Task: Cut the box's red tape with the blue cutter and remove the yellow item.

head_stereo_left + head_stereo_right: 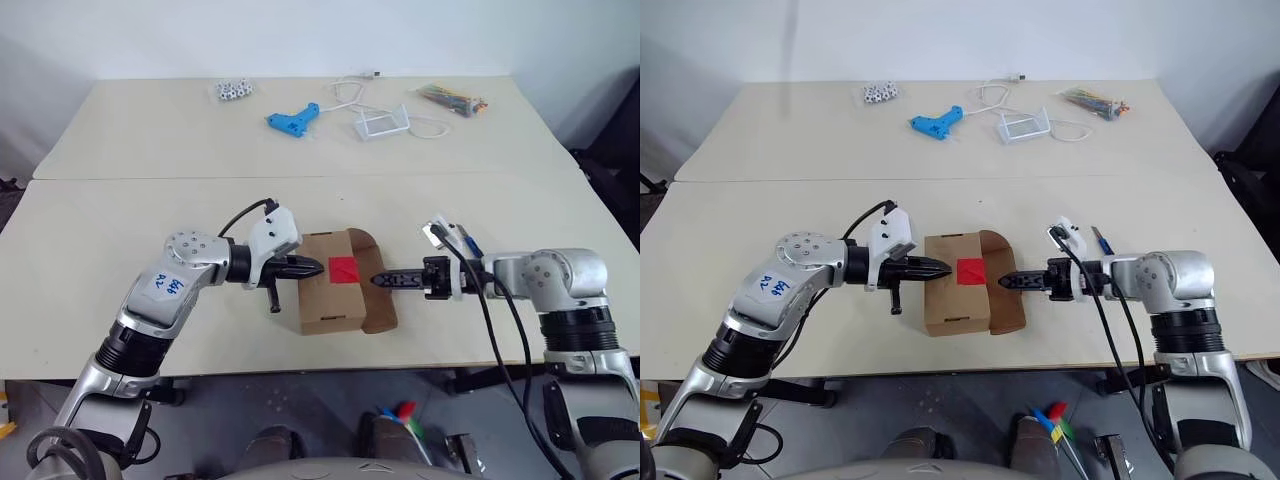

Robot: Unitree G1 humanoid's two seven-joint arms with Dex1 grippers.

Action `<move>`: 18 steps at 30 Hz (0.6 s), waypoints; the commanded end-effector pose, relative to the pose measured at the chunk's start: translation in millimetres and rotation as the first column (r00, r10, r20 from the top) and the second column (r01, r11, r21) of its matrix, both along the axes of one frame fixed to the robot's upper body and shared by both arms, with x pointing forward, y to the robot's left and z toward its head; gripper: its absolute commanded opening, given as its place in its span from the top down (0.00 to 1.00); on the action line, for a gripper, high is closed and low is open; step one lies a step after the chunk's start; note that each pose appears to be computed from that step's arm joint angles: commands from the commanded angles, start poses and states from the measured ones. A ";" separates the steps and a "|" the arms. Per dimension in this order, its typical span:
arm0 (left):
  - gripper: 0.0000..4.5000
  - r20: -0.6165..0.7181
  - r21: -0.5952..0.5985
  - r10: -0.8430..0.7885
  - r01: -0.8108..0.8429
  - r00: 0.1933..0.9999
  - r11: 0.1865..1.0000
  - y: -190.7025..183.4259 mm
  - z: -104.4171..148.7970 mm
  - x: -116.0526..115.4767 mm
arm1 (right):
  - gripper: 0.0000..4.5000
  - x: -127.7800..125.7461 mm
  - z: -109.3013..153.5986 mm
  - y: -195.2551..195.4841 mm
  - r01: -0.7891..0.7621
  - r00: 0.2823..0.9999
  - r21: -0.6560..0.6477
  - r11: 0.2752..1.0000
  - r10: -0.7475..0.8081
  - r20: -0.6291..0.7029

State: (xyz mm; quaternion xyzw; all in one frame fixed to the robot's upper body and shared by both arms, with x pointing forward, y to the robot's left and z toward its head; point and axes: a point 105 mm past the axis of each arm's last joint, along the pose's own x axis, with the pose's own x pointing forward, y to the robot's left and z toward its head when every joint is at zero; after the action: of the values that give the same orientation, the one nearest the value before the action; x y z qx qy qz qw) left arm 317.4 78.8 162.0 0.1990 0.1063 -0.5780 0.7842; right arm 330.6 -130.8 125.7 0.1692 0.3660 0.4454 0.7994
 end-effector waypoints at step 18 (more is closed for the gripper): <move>1.00 -0.069 0.011 0.011 -0.011 0.998 1.000 -4.4 -21.1 -2.7 | 0.99 -5.6 -23.7 2.4 -0.009 0.990 -0.156 0.988 -0.014 -0.144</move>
State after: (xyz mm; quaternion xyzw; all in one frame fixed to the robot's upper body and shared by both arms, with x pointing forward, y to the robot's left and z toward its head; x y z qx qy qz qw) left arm 317.8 76.4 160.8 0.1884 0.1026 -0.5764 0.7885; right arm 328.3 -118.0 117.6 0.1490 0.4211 0.4372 0.7806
